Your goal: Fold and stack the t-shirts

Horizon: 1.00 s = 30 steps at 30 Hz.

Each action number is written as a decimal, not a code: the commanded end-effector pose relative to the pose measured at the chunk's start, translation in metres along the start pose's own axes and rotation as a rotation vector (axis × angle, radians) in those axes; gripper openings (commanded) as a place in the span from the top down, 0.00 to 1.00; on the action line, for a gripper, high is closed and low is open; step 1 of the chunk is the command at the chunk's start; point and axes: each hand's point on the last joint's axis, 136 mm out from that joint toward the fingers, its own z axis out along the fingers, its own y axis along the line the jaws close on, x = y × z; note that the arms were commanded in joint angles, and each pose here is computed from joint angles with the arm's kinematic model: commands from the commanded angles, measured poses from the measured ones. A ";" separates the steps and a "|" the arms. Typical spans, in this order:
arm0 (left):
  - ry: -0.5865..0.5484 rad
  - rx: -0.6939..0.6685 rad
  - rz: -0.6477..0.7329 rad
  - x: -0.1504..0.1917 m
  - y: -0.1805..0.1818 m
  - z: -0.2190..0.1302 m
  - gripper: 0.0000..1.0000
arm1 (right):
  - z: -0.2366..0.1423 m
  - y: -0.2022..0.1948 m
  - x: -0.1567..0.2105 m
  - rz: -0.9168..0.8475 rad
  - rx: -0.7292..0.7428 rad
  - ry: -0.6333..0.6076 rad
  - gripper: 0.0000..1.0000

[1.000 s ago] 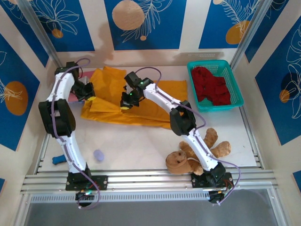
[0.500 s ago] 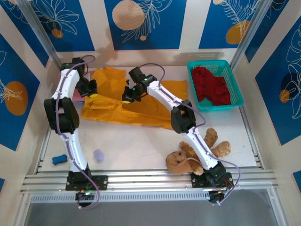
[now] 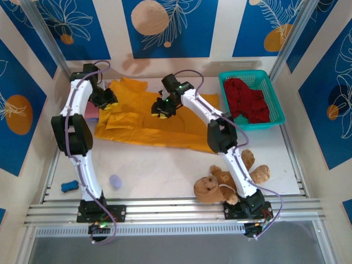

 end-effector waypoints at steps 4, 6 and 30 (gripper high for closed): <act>0.012 0.030 0.023 0.045 -0.009 -0.014 0.58 | -0.062 0.007 0.051 -0.006 0.047 -0.016 0.60; 0.029 0.038 0.023 0.064 -0.006 -0.003 0.56 | -0.061 -0.003 0.068 0.016 0.062 0.005 0.60; 0.241 -0.032 0.026 0.162 0.034 0.110 0.55 | -0.022 -0.151 0.148 0.188 0.389 0.171 0.61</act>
